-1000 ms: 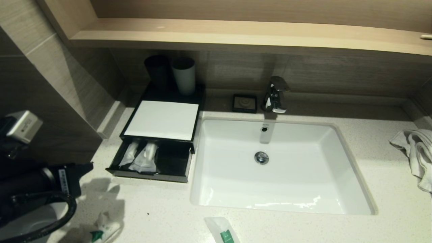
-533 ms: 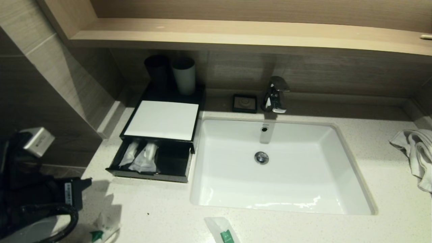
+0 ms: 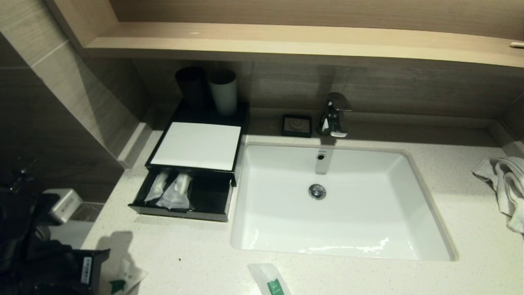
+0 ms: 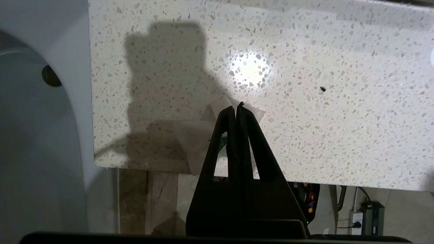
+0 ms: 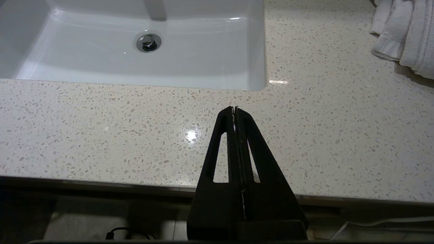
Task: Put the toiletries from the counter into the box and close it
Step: Pick up the bathroom toiletry
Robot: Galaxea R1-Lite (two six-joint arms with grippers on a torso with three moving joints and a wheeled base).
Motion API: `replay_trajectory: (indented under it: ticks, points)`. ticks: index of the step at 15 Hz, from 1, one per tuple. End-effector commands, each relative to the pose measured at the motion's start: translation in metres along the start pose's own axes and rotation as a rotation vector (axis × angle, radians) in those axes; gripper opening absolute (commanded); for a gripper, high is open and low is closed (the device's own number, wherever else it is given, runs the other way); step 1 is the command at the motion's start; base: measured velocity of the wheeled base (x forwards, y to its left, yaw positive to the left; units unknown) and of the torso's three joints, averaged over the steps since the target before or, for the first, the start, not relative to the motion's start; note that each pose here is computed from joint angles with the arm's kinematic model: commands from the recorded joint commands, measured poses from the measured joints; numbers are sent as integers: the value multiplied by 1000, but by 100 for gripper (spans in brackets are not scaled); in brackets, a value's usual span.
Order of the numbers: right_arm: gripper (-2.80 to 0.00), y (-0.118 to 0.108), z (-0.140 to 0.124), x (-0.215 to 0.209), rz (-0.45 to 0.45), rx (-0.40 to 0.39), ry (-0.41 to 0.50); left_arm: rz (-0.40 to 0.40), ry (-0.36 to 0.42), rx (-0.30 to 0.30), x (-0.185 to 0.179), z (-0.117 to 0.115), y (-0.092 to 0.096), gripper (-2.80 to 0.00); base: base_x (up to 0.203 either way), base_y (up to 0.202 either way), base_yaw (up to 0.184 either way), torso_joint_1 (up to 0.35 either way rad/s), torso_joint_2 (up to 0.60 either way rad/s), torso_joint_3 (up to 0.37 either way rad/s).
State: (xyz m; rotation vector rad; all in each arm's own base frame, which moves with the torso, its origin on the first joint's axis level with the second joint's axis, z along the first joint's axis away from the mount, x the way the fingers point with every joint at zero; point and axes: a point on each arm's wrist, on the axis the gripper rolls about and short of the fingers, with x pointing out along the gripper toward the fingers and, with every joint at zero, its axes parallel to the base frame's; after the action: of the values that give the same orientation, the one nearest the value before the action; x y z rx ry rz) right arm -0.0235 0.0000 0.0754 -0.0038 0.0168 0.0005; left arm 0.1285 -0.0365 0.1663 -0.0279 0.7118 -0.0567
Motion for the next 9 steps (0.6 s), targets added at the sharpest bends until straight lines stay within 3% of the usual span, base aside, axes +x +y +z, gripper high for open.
replay_trajectory:
  ticks: [1, 9]
  points:
    - [-280, 0, 0, 0, 0, -1, 0, 9, 30, 4, 5, -4, 0, -280, 0, 0, 0, 0, 0, 0]
    - [-280, 0, 0, 0, 1, -1, 0, 4, 61, 3, 10, -8, 0, -280, 0, 0, 0, 0, 0, 0]
